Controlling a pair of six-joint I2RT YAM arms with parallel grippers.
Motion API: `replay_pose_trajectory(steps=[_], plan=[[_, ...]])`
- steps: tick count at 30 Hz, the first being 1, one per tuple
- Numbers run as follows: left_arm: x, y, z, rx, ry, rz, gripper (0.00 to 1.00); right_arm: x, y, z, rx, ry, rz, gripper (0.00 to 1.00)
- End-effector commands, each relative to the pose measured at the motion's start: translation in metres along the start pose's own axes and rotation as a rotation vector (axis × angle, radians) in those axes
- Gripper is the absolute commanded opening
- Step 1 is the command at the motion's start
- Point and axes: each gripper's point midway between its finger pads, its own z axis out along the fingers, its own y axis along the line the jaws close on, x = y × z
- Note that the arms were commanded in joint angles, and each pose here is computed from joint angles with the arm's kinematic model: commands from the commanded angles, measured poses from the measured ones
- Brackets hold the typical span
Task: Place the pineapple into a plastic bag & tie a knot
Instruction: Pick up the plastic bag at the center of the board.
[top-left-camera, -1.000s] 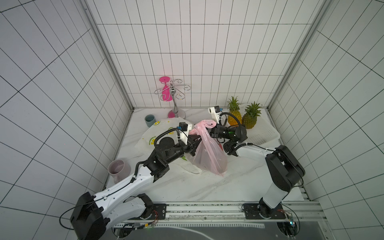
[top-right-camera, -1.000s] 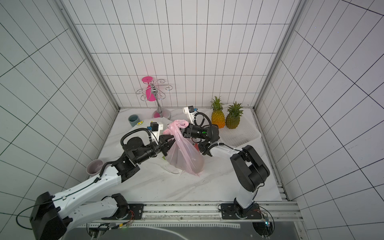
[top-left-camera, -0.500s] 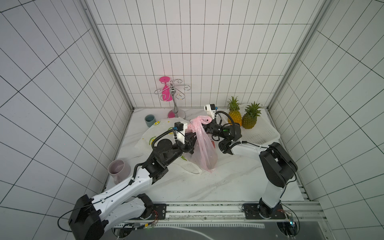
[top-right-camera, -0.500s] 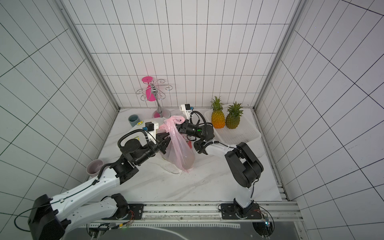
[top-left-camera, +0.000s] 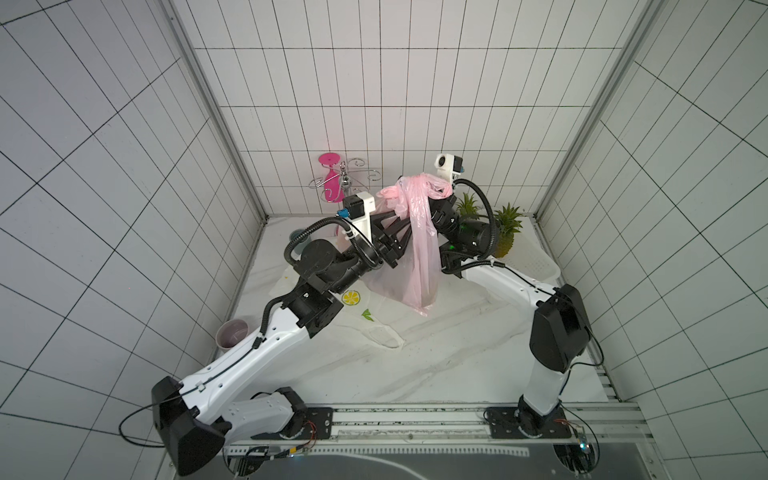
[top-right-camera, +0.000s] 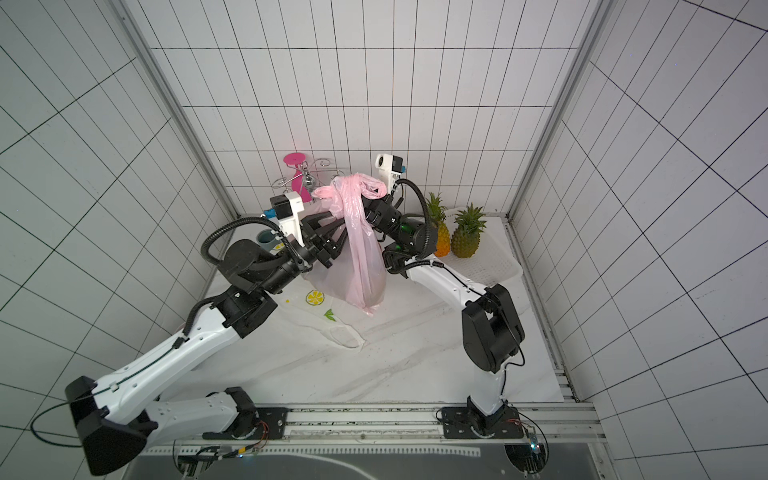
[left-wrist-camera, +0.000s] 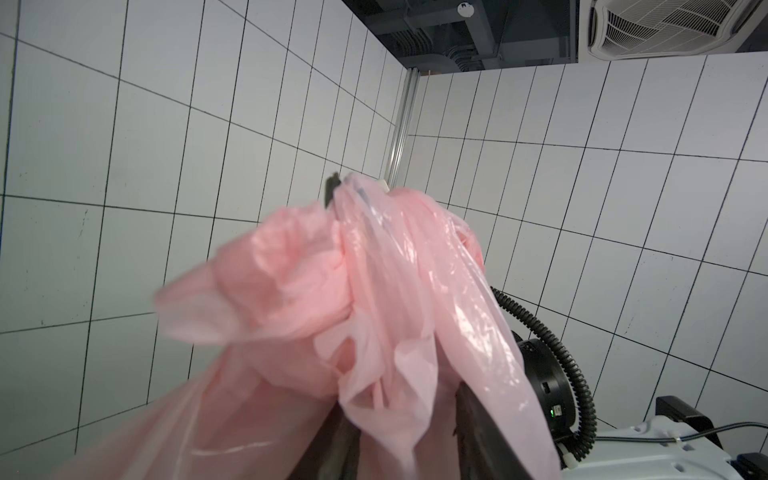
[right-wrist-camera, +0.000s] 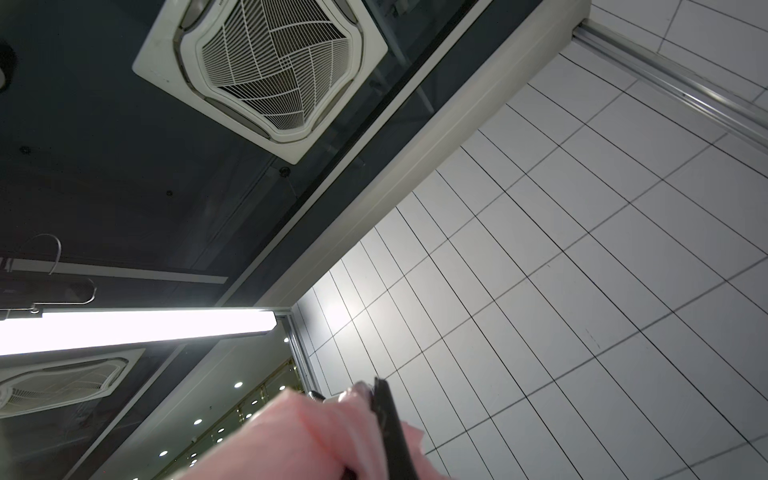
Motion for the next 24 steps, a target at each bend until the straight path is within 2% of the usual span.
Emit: replay_pose_trajectory(steps=[1, 6, 16, 20, 24], plan=[[0.003, -0.007, 0.015, 0.046, 0.027, 0.001, 0.52, 0.018, 0.105, 0.012, -0.395, 0.087, -0.129, 0.0], [-0.01, -0.002, 0.008, 0.012, 0.041, 0.023, 0.54, -0.002, 0.121, 0.013, -0.432, 0.07, -0.162, 0.0], [-0.075, 0.039, -0.037, -0.036, -0.013, -0.006, 0.54, -0.009, 0.116, 0.009, -0.412, 0.07, -0.168, 0.0], [-0.079, 0.028, -0.037, 0.018, 0.011, 0.058, 0.54, -0.008, 0.11, 0.007, -0.396, 0.071, -0.164, 0.0], [-0.083, 0.026, -0.042, 0.012, 0.001, 0.092, 0.55, -0.007, 0.108, 0.006, -0.388, 0.073, -0.164, 0.0]])
